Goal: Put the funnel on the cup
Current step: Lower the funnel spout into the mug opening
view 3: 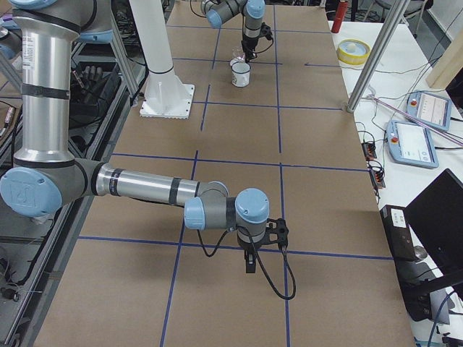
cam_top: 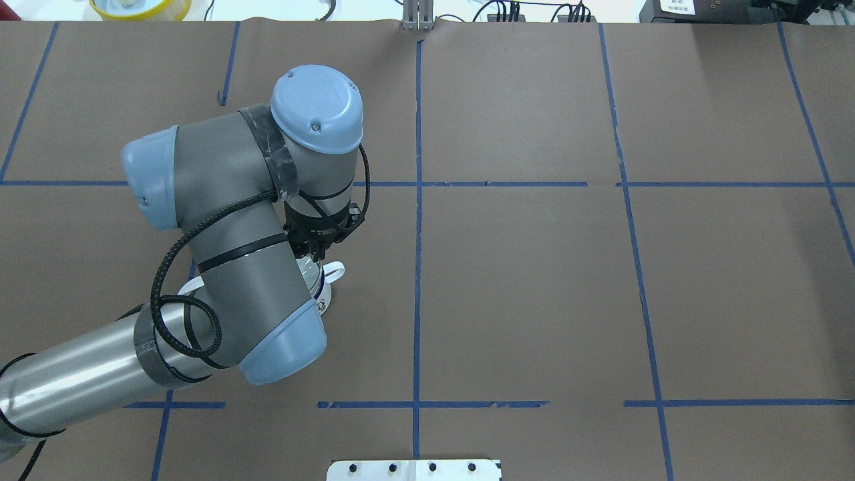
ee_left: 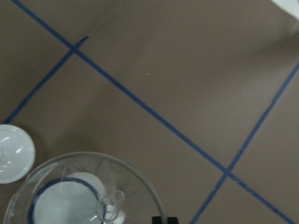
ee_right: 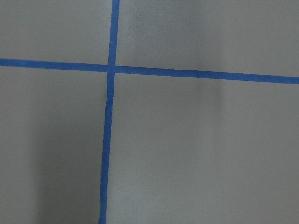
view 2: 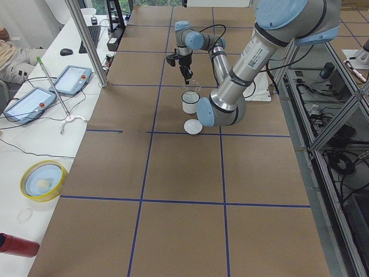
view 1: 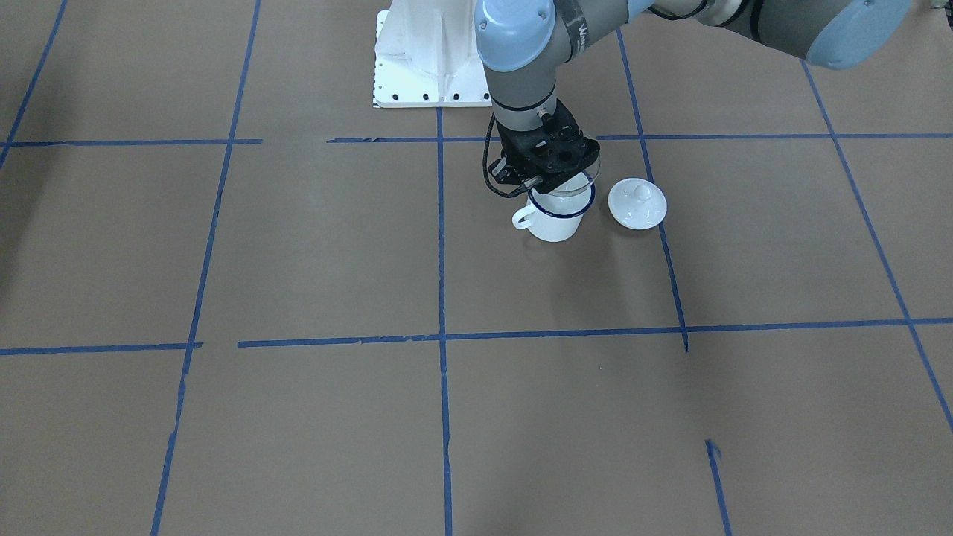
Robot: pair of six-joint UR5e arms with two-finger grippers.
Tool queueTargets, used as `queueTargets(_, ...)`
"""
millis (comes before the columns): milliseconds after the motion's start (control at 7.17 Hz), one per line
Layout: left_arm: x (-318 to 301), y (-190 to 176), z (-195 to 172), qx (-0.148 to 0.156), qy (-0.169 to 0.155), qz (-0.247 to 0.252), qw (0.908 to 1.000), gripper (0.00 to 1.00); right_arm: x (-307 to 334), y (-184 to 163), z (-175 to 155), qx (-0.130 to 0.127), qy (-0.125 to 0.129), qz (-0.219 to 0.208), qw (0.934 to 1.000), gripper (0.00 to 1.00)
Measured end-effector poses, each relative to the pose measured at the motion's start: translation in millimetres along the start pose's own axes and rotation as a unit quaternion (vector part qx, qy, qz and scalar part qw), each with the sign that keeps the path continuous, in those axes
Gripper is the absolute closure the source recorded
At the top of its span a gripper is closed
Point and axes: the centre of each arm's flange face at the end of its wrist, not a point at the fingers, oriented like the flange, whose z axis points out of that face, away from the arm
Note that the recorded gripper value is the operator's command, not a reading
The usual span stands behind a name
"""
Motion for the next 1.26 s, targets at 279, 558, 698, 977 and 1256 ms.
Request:
queueTargets(279, 0, 3, 11, -0.001, 0.015, 0.013, 0.9998, 1.00, 0, 0, 0, 0.000, 0.000, 0.000, 1.0000, 0.00)
queueTargets(558, -3, 0, 21, -0.001, 0.023, 0.022, 0.9995, 1.00, 0, 0, 0, 0.000, 0.000, 0.000, 1.0000, 0.00)
queueTargets(698, -7, -3, 31, -0.001, 0.027, 0.025, 0.9993, 1.00, 0, 0, 0, 0.000, 0.000, 0.000, 1.0000, 0.00)
queueTargets(977, -11, -6, 38, 0.000, 0.032, 0.028, 0.9991, 0.09, 0, 0, 0, 0.000, 0.000, 0.000, 1.0000, 0.00)
queueTargets(1256, -13, -5, 37, 0.000, 0.036, 0.029, 0.9989, 0.00, 0, 0, 0, 0.000, 0.000, 0.000, 1.0000, 0.00)
